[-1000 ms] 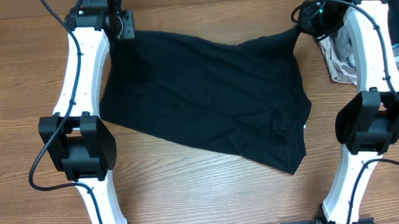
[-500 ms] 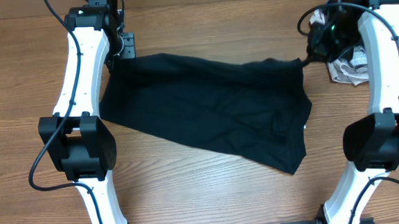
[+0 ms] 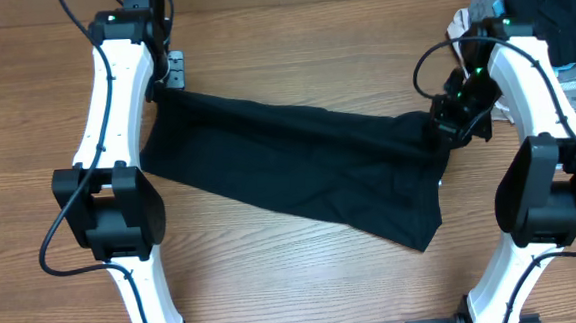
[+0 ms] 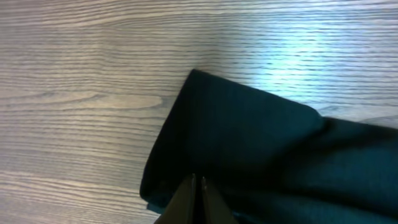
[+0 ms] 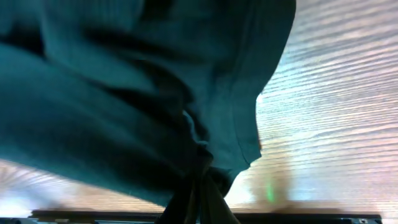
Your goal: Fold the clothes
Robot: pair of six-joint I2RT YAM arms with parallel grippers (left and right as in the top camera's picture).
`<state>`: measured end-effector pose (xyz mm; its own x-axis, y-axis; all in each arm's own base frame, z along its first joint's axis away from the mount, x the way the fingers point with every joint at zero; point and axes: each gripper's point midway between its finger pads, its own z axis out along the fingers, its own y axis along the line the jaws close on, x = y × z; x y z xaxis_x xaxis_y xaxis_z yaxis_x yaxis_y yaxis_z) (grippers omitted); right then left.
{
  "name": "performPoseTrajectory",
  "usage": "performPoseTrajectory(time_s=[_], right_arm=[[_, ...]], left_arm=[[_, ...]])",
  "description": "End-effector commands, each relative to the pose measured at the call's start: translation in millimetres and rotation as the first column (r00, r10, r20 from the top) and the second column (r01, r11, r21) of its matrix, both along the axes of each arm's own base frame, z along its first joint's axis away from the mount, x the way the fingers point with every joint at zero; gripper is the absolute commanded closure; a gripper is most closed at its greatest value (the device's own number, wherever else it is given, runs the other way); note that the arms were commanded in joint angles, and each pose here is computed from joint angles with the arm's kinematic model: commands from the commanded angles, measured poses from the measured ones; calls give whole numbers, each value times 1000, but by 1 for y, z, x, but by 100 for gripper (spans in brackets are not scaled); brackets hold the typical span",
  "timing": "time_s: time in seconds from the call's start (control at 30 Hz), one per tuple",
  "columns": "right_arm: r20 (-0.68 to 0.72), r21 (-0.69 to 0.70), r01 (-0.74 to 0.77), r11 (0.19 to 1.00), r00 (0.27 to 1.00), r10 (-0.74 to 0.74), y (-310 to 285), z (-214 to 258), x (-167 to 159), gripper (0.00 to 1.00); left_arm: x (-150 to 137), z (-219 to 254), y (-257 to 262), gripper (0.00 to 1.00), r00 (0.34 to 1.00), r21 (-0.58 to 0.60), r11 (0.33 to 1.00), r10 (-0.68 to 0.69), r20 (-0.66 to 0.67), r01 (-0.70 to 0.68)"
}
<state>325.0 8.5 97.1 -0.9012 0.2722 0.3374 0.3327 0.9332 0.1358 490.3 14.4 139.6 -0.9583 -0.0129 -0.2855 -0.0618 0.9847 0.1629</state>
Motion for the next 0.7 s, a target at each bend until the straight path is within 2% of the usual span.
performPoseTrajectory(time_s=[0.0,0.4,0.5,0.53,0.6,0.63,0.67], right_arm=[[40,-28,-5,1000,999,7,-5,12,-10,96],[9,-10,-19,1000,1000,19,3,-11,-25,96],[12,-6,-47,999,999,47,8,-11,-26,95],[13,-5,-54,999,998,54,9,-11,-26,89],[15,-5,-59,998,998,60,10,-11,-25,72],[18,-4,-62,998,998,62,10,-11,-25,64],[20,-4,-62,998,998,62,11,-11,-25,60]], left_arm=[[-4,-6,14,96,1000,31,1000,4,-28,-3],[-18,-43,14,95,988,31,1000,4,-156,1],[-19,-53,10,68,984,10,1000,-3,-180,4],[-19,-55,10,72,983,10,1000,-3,-186,5],[-19,-56,12,89,983,8,1000,1,-183,0],[-17,-55,14,90,984,9,1000,4,-176,-3],[-15,-54,16,90,986,12,1000,9,-166,-7]])
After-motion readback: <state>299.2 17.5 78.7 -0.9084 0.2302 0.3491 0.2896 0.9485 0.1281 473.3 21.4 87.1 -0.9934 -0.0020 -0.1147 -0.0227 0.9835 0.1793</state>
